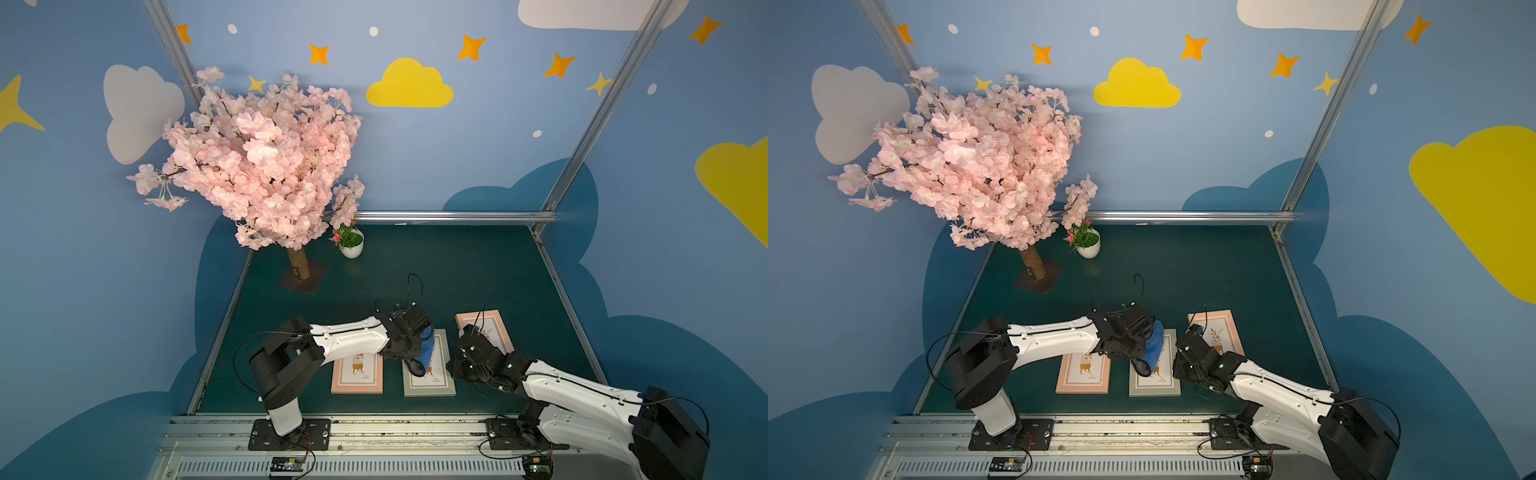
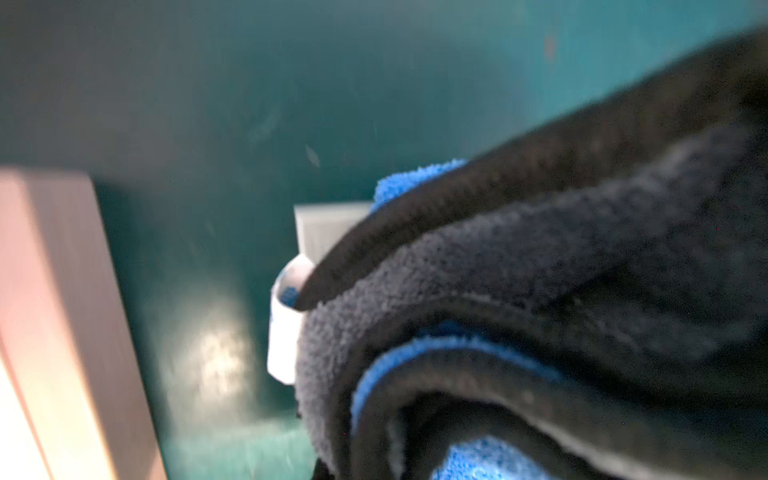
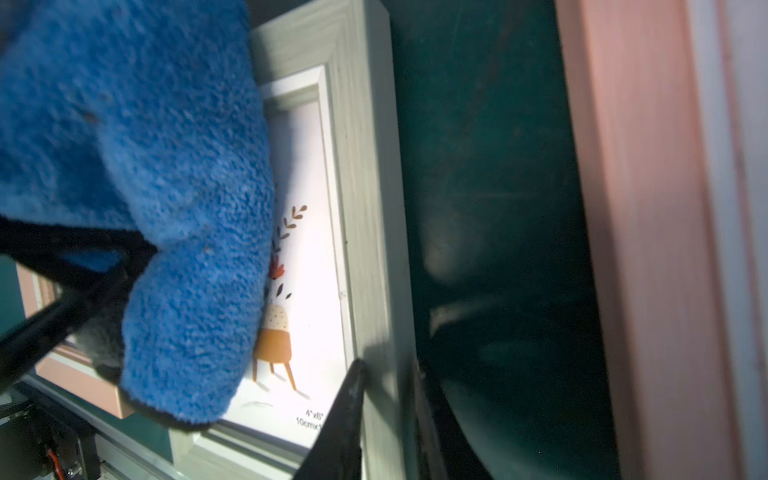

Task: Wipe the picture frame with a cloth
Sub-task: Wipe the dirt from the picture frame.

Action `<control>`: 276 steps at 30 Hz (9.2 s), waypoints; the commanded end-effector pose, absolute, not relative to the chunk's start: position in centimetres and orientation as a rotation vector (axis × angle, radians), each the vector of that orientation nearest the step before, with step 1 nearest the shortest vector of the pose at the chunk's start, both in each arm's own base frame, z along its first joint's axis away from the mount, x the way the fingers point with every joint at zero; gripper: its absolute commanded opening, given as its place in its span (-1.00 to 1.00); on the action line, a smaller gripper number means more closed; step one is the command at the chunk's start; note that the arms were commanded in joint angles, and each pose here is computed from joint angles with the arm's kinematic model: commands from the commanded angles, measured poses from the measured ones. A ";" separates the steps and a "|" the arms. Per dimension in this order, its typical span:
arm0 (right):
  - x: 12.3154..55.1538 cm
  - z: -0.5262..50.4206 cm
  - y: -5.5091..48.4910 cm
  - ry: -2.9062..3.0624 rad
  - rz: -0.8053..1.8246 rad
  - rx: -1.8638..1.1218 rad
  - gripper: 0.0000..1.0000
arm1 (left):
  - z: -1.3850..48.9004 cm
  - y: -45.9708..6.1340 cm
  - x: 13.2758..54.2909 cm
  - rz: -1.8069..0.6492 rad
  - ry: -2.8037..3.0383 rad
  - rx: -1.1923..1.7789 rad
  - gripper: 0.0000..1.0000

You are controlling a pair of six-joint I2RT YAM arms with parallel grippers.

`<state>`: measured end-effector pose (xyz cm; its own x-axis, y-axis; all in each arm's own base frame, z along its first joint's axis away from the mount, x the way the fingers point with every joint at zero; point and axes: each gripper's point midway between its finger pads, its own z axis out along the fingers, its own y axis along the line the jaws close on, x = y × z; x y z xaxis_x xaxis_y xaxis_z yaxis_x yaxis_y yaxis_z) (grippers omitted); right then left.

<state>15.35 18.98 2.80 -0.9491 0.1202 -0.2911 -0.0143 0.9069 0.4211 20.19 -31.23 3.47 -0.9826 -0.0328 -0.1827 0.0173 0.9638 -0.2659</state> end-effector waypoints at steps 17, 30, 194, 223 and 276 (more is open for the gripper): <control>12.7 1.0 18.4 2.878 0.578 0.005 -0.54 | 1.3 -27.3 11.6 -0.181 3.161 -0.020 -0.95; 12.1 1.3 18.1 2.890 0.570 0.007 -0.53 | 1.1 -29.8 21.6 -0.306 3.040 -0.120 -0.95; 13.3 -1.8 22.1 2.999 0.336 -0.179 -0.69 | 2.4 -24.3 14.1 -0.239 3.088 -0.099 -0.95; 12.5 -2.1 22.2 2.998 0.398 -0.195 -0.66 | 2.4 -28.2 25.0 -0.412 2.952 -0.237 -0.95; 12.4 -2.1 22.5 2.993 0.400 -0.210 -0.65 | 0.4 -28.3 21.7 -0.402 2.996 -0.232 -0.95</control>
